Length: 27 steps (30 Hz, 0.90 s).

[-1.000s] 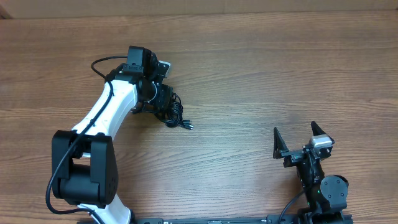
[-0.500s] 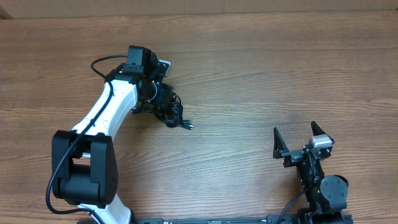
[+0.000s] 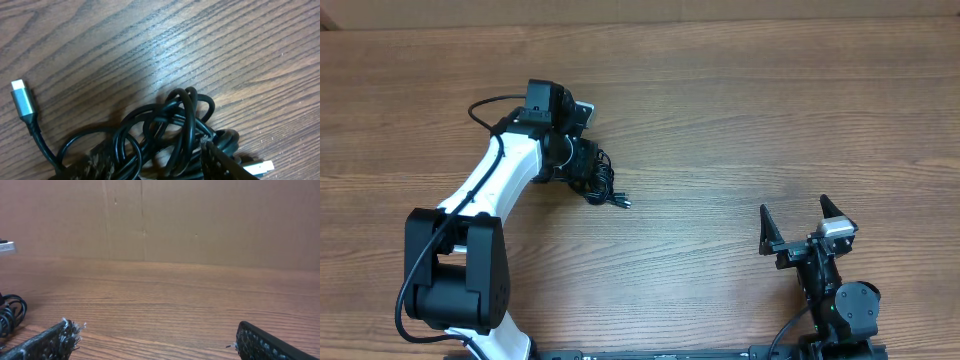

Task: Untangle cables
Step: 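Lower the left gripper onto the cable bundle and close on it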

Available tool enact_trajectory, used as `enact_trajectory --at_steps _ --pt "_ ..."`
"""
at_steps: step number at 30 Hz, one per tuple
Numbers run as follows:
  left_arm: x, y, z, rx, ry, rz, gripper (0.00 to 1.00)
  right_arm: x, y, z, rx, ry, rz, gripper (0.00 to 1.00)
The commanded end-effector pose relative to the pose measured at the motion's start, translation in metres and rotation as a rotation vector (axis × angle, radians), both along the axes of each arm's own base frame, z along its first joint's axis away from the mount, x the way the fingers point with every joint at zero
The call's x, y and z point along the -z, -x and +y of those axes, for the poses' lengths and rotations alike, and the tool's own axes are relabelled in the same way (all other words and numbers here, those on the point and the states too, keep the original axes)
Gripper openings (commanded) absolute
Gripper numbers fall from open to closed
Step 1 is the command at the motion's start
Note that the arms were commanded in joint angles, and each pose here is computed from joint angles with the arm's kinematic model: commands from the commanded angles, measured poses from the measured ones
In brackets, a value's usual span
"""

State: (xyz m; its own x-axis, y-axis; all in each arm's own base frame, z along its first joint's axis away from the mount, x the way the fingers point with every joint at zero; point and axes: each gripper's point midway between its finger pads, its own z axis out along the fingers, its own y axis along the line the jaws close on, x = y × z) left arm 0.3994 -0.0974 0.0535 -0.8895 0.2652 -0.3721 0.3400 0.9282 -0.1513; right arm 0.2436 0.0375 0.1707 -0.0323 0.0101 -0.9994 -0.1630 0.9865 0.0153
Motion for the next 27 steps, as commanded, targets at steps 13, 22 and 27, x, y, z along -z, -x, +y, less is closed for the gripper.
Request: enact_trajectory --at_steps 13,22,27 --pt "0.0077 0.0029 -0.0029 0.001 0.014 0.013 0.40 0.0010 -0.0004 -0.0025 0.013 -0.003 -0.006 1.00" --pt "0.0134 0.0104 -0.0097 0.020 0.018 0.030 0.39 0.0010 -0.0004 -0.0025 0.013 -0.003 -0.006 1.00" --pt "0.0128 0.0089 -0.0113 0.023 0.020 0.022 0.39 0.0009 -0.0004 -0.0025 0.013 -0.003 -0.006 1.00"
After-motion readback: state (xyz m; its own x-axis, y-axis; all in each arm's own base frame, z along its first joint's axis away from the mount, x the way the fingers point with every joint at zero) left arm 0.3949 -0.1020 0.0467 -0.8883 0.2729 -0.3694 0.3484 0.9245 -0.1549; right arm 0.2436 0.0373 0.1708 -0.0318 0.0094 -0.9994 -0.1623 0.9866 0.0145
